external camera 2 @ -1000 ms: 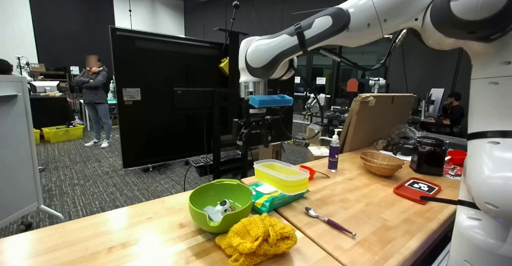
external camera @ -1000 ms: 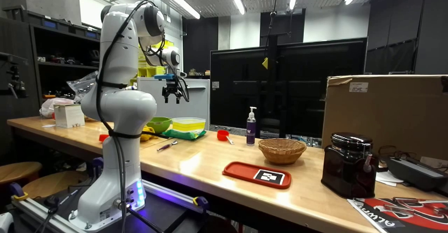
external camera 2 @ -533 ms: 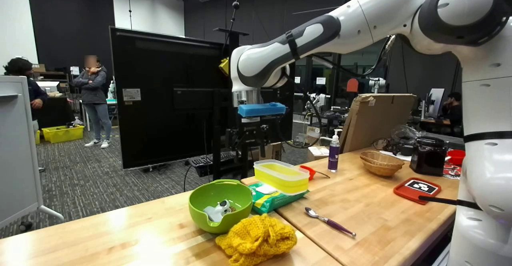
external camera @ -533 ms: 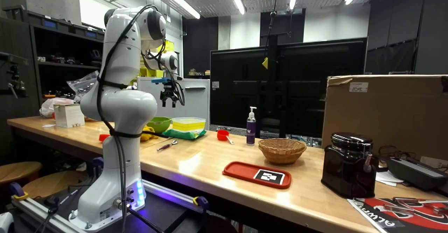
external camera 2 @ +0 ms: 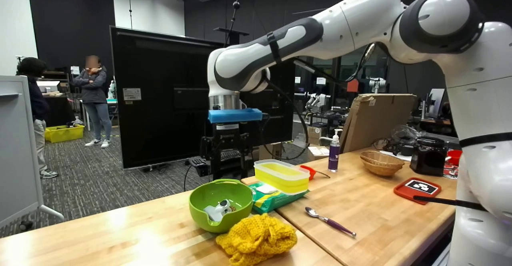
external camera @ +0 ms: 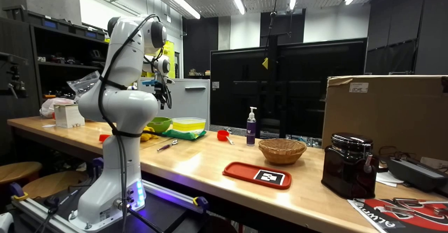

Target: Take the white clip out of the green bowl and place it to the right of the yellow knitted item

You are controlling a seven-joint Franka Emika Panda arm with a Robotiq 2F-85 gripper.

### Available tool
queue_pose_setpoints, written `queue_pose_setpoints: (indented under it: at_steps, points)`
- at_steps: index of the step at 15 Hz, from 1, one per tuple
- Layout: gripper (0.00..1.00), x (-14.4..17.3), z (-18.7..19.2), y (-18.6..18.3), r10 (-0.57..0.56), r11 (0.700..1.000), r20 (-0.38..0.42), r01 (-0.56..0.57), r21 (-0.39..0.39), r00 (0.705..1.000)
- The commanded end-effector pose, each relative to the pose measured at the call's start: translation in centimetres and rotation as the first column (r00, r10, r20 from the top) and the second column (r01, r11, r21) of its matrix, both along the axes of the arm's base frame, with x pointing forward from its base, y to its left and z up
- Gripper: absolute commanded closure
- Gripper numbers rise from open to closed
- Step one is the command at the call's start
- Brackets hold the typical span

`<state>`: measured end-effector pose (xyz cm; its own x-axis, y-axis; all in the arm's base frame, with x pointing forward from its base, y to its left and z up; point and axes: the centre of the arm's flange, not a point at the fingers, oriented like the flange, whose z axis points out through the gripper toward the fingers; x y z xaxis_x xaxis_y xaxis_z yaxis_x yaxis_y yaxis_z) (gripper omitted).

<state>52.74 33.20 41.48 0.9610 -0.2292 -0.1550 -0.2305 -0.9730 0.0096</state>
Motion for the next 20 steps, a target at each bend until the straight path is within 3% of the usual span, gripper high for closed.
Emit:
queue_pose_setpoints:
  at_steps: [1,8,20]
  points:
    - [0.0,1.4,-1.3,3.1,-0.046,0.999,-0.021,0.047,0.026,0.999]
    - [0.0,1.8,-5.0,5.1,-0.079,0.995,-0.054,0.082,0.051,0.995]
    - [0.0,2.1,-6.5,2.9,-0.076,0.996,-0.082,0.079,0.033,0.994]
